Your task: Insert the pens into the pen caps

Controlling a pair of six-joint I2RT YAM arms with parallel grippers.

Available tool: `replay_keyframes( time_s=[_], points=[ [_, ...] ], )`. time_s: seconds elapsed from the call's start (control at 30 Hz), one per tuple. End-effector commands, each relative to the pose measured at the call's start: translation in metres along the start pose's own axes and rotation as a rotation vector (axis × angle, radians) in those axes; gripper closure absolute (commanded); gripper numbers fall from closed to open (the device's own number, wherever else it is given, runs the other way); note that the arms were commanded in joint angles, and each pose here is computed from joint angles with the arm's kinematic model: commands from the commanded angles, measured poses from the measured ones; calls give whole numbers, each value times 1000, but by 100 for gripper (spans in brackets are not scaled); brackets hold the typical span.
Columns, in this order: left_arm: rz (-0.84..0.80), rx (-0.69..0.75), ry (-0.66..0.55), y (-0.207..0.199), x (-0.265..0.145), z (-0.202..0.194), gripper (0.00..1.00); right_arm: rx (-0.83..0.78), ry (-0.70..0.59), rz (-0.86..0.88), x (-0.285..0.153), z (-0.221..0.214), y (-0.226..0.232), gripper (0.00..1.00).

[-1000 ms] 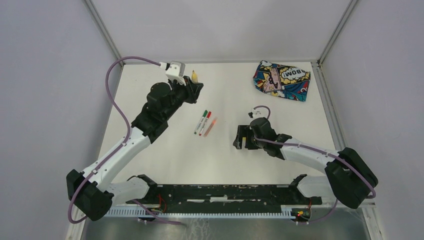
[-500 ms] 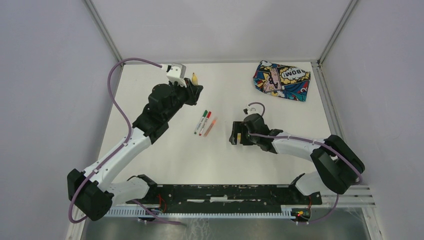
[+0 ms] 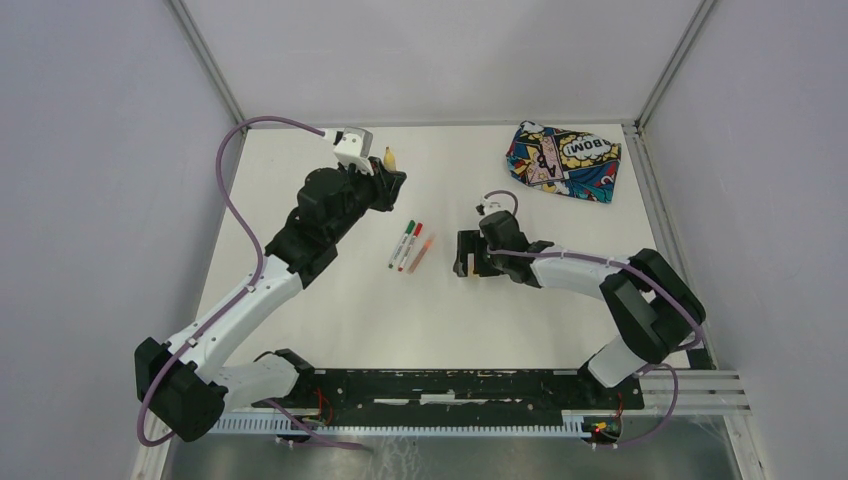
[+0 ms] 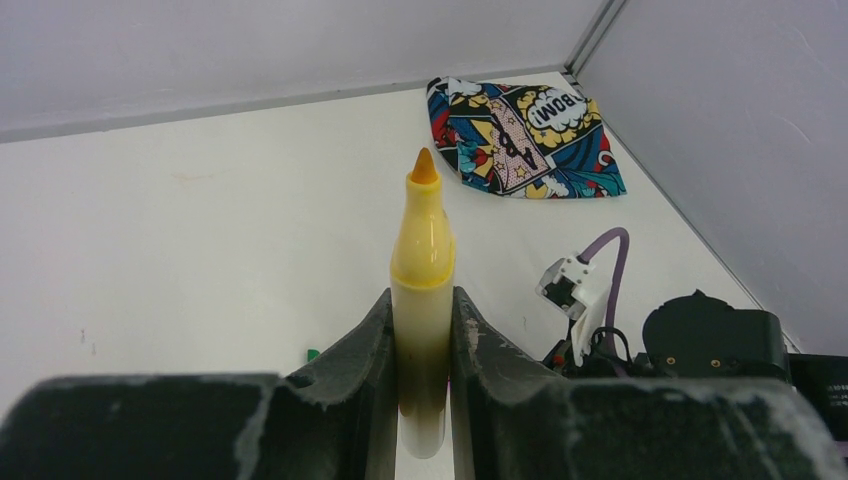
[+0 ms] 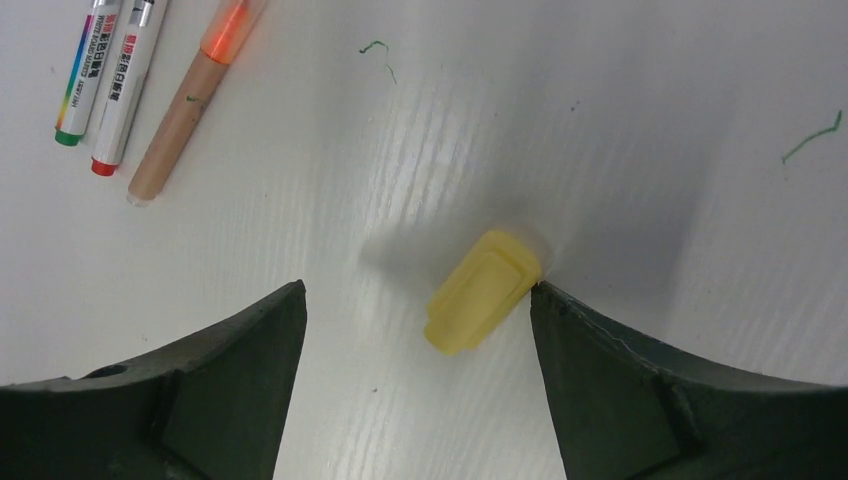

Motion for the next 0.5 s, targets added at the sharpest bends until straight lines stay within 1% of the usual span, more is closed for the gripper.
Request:
replay_keyframes(
  time_s=[0.0,0.17,0.23,0.47],
  points=[
    [-7,36,-43,0,-4,10,98,-79,64,36,6,11,6,14],
    [0,37,-40,1,-5,10,98,-130,102,-6,3,14,3,16],
    [3,38,-39,1,-5,11,98,-145,109,-55,2,16,0,19],
    [-5,35,-37,0,-6,11,98,-174,149,-146,8,19,-4,34]
  ],
)
Point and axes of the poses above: each gripper's point midway between its finger pads, its own x axis out along the fingers, its own y axis along the line the jaws close on, z = x × y, the point moved 10 cm from there along -x, back along the fingers, and after that the axes turned 3 degrees about -x, right-handed, at the moved point
